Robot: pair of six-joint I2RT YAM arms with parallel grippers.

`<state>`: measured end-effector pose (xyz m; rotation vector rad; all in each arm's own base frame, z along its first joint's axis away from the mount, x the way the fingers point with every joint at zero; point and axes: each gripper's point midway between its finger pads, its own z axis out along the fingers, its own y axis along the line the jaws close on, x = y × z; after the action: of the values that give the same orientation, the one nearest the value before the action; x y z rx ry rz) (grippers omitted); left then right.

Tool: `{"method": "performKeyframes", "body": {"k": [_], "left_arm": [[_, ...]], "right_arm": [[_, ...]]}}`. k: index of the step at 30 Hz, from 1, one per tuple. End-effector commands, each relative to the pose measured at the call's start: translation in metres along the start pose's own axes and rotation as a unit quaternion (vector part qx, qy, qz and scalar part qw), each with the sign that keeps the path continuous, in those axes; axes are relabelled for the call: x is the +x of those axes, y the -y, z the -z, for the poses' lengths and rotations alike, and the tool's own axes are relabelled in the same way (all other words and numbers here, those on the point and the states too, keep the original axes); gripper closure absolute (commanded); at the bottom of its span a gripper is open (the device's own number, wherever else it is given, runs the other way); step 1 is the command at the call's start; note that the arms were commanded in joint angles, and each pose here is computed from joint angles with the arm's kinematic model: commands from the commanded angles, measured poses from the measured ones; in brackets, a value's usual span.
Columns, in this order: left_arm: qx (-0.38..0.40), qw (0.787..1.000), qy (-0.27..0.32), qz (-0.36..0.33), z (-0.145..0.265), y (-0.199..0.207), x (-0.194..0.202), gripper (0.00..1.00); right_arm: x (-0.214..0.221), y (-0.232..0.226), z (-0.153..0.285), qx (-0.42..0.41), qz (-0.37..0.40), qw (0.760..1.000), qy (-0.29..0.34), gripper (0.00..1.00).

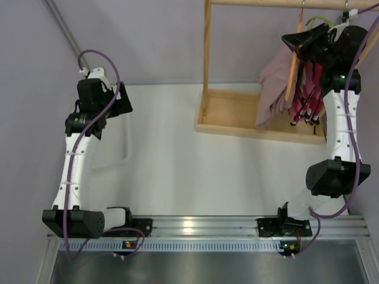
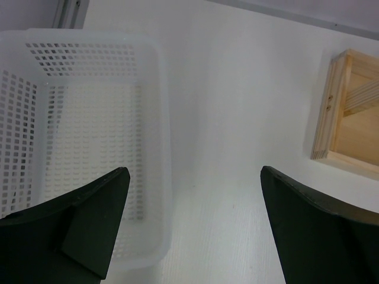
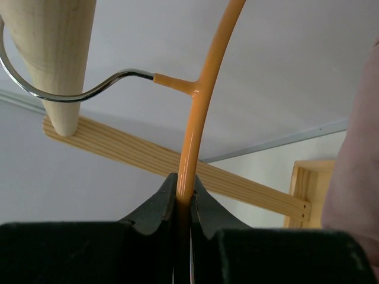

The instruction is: Remove the trousers from the hanger

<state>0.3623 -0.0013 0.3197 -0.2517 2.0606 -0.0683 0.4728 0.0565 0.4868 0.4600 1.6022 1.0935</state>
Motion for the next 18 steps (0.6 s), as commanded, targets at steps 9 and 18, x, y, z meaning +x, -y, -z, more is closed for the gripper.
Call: {"method": "performKeyframes", "body": {"k": [9,18], "left_arm": [[0.11,0.988,0.111,-0.007,0.037,0.04,-0.061,0.01],[0.233,0.953,0.183,-0.068,0.07,0.078,-0.067,0.01]], "right_arm": [[-0.026,-0.154,0.056,-0.234,0.024,0.971,0.041,1.0],[-0.012,-0.168,0.076,-0.254,0.003,0.967,0.02,1.0]]}}
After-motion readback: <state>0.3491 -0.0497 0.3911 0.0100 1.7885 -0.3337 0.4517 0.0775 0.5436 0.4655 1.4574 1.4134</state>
